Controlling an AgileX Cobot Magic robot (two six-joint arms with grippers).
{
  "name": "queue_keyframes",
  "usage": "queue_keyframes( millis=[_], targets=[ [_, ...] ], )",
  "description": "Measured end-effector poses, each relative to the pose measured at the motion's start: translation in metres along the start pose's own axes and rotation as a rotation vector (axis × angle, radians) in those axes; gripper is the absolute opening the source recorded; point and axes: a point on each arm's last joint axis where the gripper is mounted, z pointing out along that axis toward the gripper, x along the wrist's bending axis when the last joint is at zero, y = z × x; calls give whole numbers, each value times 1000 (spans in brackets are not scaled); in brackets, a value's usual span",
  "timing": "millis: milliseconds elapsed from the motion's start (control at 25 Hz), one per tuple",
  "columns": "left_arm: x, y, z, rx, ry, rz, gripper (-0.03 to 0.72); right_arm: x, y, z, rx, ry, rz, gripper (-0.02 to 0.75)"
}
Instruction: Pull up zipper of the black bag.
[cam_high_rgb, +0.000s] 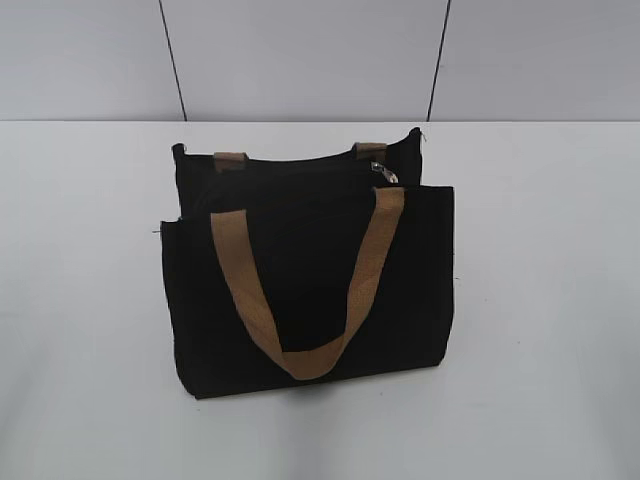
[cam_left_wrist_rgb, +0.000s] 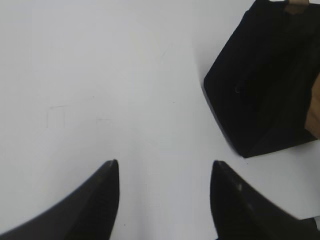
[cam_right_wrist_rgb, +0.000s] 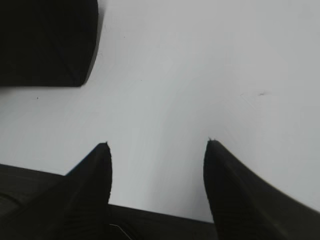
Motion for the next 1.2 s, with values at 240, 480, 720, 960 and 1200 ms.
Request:
queue_keyframes(
  millis=[240,480,720,960,1200],
  targets=[
    [-2,-2,0,24,-17,-10,435,4,-17,-13,21,-41,-46,440],
    [-4,-8,-6,23,-24,-8,435,7,-30,-22,-68,-92,-81,434],
    [-8,-18,-24,-82,-27,3,435,10,-35,-29,-122,-107,-89,433],
    [-15,-38,-40,-176,-50,-4,426,11,-35,-29,-125,-67,-116,433],
    [-15,-39,-41,-186,-50,-20,400,12,-37,-32,-138,0,-173,433]
  ],
)
